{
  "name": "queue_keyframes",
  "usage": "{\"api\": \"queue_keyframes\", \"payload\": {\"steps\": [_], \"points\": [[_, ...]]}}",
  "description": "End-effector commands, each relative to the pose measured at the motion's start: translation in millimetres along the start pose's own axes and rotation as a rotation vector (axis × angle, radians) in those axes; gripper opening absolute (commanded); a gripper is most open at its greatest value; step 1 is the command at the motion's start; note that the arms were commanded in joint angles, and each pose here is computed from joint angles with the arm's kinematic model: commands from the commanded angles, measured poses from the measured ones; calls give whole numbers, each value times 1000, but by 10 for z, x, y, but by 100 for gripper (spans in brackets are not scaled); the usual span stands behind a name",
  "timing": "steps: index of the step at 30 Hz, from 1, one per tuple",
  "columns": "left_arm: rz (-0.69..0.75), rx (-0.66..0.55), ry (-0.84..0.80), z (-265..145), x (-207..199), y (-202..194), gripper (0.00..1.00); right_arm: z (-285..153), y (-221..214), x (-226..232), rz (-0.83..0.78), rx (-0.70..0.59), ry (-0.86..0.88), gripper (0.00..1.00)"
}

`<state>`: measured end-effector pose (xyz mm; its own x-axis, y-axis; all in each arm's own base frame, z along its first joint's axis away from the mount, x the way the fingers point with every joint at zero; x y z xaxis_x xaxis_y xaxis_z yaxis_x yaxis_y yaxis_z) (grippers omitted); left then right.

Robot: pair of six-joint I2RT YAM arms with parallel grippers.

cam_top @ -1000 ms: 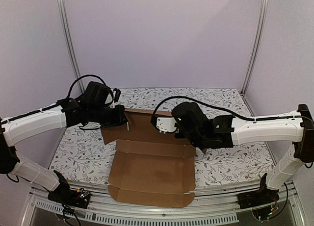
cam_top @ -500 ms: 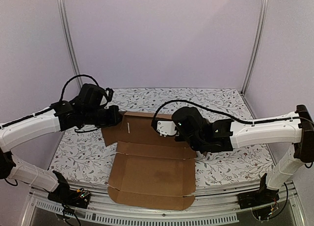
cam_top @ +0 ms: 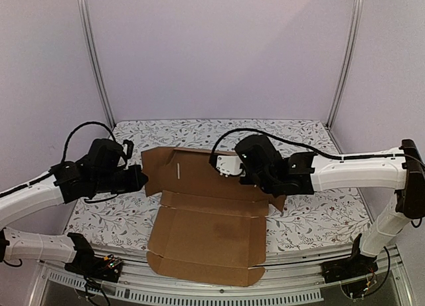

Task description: Fold the paper box

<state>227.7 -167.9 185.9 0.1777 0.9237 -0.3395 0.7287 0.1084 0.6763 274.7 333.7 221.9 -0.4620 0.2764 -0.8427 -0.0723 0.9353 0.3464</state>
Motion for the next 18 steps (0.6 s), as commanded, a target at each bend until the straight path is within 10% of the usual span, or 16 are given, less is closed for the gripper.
{"api": "queue_keyframes", "payload": {"steps": [1, 18], "points": [[-10, 37, 19, 141, 68, -197, 2, 155, 10, -6, 38, 14, 61, 0], [87, 121, 240, 791, 304, -388, 0, 615, -179, 181, 76, 107, 236, 0]]}}
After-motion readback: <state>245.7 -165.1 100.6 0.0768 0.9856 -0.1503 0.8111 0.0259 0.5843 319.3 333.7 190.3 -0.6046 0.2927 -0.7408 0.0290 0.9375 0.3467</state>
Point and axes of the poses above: each gripper's point midway between its finger pads, its own z axis out along the fingers, its own x axis along the line the jaws close on, y = z × x, the point moved 3 cm from there along -z, back along the fingers, and after that the axes turned 6 degrees about z, right-handed, at the moved point
